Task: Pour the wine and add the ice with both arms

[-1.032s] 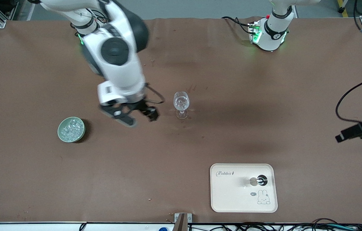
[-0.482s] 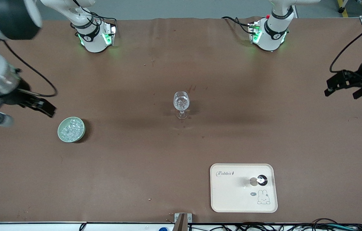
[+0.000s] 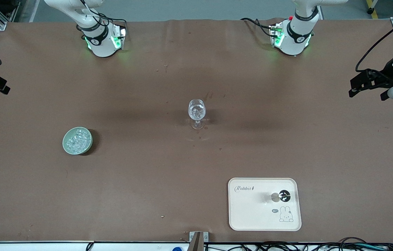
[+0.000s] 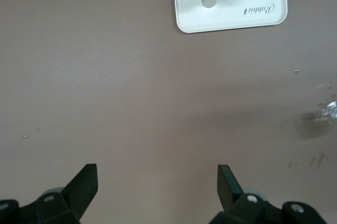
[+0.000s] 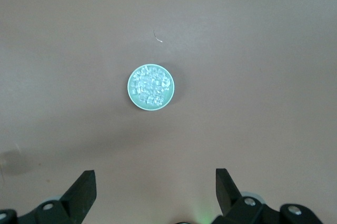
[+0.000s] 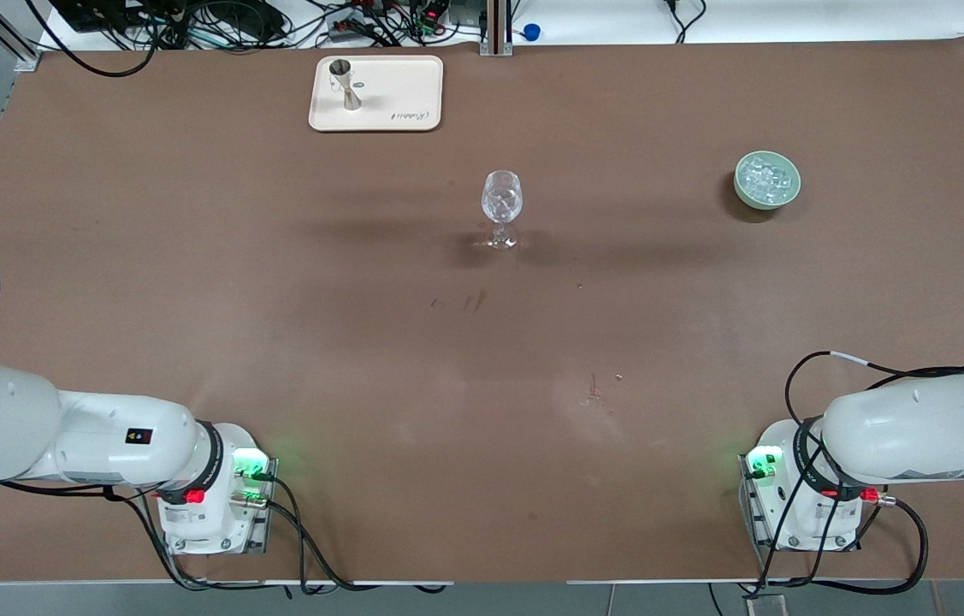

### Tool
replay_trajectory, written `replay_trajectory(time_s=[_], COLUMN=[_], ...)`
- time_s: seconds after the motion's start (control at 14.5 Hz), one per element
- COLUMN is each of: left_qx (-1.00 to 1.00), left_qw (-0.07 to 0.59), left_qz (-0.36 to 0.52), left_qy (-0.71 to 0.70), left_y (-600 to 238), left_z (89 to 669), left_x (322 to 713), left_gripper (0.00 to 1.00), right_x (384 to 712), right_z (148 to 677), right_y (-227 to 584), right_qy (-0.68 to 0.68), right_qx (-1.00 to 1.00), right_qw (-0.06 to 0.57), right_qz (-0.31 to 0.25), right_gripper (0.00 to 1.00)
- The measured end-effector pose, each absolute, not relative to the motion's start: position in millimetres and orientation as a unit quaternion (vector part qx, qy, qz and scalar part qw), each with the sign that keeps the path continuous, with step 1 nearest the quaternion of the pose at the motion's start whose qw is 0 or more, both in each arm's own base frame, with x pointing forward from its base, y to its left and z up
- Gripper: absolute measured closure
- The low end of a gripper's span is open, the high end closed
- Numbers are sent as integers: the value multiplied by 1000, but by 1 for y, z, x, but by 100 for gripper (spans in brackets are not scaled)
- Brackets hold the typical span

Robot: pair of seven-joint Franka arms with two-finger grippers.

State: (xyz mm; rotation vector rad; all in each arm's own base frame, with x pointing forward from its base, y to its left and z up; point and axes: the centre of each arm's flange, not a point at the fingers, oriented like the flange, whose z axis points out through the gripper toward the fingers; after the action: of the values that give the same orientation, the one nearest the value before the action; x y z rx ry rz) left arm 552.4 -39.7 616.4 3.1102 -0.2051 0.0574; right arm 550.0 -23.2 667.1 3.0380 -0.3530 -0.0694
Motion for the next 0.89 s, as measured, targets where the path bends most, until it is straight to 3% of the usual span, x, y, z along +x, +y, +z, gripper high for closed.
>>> replay_trajectory(time_s=[0.89], left_qx=[1000], left_qw=[12], left_qz=[8], left_qy=[-22], left_y=[-63], left_z=[613], left_x=[551], left_gripper=[0], right_x=[554], right_z=[656], right_y=[-25], right_qy=[-91], right_qx=[996], right_qw=[7], right_qz=[5], right_gripper=[0])
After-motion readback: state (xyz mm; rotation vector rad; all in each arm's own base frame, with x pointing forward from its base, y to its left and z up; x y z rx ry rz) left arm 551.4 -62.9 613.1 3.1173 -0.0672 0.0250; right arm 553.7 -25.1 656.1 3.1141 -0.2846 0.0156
